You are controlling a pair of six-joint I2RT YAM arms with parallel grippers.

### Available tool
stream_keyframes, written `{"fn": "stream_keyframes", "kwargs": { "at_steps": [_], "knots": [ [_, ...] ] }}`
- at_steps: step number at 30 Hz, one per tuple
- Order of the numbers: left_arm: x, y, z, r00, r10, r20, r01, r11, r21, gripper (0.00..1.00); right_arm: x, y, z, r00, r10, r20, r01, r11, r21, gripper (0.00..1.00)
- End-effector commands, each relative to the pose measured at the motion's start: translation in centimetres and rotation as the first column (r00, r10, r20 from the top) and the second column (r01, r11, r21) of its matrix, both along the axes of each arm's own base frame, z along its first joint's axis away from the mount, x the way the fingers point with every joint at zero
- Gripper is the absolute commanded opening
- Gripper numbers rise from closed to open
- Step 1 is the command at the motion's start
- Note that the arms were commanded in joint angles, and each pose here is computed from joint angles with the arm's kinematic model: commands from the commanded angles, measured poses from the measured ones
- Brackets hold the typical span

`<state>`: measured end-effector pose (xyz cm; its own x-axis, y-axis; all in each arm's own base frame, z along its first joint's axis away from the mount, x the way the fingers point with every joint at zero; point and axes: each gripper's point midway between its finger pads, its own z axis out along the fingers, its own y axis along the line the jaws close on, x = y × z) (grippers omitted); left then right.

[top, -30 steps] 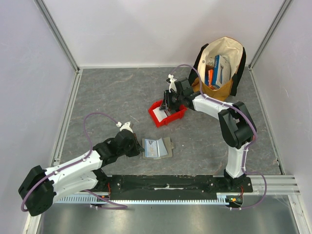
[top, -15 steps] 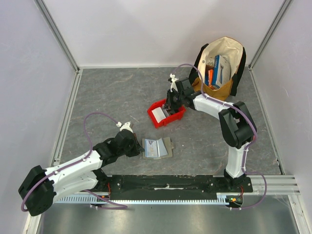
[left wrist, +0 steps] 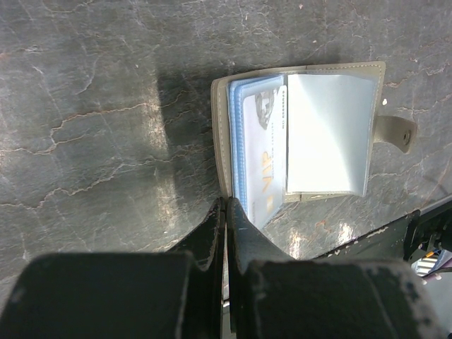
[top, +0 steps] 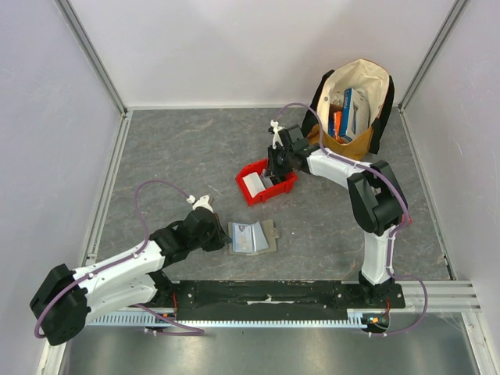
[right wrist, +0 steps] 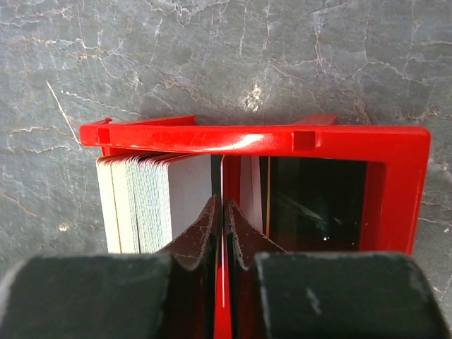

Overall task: Put the credit cards into the card holder
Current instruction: Pick up the credit card from the storage box.

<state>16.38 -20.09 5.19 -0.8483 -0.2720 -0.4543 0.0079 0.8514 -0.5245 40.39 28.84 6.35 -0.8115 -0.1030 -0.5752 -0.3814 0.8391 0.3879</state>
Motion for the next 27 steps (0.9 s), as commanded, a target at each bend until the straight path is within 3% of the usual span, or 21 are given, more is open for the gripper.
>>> {"fn": "stream_keyframes", "kwargs": {
  "at_steps": [1,9,12,15,27],
  "knots": [
    [1.0,-0.9,1.2,0.998,-0.026,0.055,0.027,0.999,-0.019,0.02,0.2,0.6,0.1,0.999,0.036,0.014,-0.036,0.999,-0.016,0.13],
    [0.9,-0.8,1.1,0.998,-0.025,0.051,0.025,1.000,-0.017,0.02,-0.3,0.9,-0.4,0.998,0.055,0.004,-0.055,0.998,-0.040,0.15],
    [0.9,-0.8,1.1,0.998,-0.025,0.051,0.025,1.000,-0.017,0.02,0.2,0.5,0.3,0.999,0.032,0.037,-0.029,0.998,-0.063,0.10],
    [0.9,-0.9,1.2,0.998,-0.029,0.051,0.030,0.999,-0.021,0.02,1.4,-0.1,2.3,0.994,0.013,0.111,-0.003,0.996,-0.092,0.00],
    [0.7,-0.9,1.3,0.998,-0.024,0.052,0.026,0.999,-0.036,0.02,1.9,-2.6,10.3,0.953,-0.045,0.301,0.082,0.991,-0.110,0.00]
  ]
}}
